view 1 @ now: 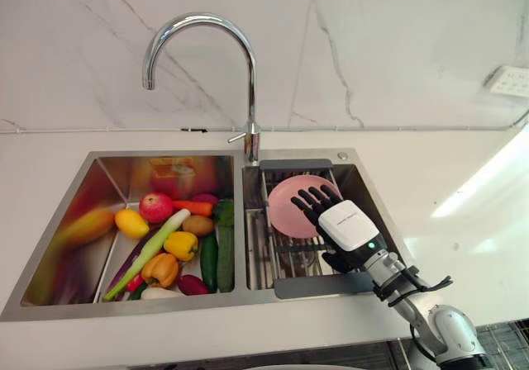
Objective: Walk over to the sink, pick up the cup, carry it to the dishwasher, place the cup inside the dishwasher, then close the dishwasher door
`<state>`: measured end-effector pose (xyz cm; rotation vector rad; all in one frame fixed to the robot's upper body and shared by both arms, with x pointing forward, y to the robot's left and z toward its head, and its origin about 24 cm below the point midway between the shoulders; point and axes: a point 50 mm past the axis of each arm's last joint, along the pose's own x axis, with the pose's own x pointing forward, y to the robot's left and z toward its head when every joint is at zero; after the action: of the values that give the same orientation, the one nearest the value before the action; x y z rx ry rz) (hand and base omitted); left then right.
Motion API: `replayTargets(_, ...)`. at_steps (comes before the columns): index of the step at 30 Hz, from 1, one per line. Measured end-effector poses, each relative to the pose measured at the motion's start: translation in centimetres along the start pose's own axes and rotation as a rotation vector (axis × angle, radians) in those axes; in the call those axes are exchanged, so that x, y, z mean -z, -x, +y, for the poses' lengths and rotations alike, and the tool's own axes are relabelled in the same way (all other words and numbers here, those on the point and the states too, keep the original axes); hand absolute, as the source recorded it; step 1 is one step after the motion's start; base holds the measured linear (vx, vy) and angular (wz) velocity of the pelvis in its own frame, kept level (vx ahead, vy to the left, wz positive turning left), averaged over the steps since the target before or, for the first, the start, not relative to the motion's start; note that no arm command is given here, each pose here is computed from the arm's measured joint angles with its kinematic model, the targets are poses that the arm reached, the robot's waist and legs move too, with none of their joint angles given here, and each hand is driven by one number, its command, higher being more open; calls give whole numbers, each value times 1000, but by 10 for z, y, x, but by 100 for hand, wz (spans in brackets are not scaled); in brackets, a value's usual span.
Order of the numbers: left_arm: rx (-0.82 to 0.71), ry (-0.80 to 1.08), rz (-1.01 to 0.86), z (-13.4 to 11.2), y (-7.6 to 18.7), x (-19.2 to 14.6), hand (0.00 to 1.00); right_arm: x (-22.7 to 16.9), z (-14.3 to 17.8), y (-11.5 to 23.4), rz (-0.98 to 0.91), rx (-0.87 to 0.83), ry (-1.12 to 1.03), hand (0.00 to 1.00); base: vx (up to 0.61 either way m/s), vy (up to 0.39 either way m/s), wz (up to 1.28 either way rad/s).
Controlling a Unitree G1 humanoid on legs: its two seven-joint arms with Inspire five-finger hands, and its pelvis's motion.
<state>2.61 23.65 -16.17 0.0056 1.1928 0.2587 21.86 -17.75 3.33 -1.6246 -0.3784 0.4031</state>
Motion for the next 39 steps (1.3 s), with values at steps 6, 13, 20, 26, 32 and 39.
replayTargets(6,3,0,-1,-1,-1,-2,100,4,7,-3,31,-28,20,0,-50,-19,1)
replayTargets(13,2,-4,-1,-1,-1,-3,100,2,11,0,22,73,159,0,-62,-20,0)
replayTargets(20,2,5,-8,-9,-2,-4,100,29,-10,1,253,443,245,0,-65,-28,3)
replayTargets(26,1,4,-16,-10,-2,-5,100,41,-28,-6,348,582,164,0,0,0,0)
replayTargets(32,-1,9,-20,-10,-2,-5,100,44,-38,-11,393,642,21,0,-46,-15,0)
replayTargets(39,-9,29,-23,-11,-1,-4,100,48,-50,-10,416,668,-103,100,-63,-26,2)
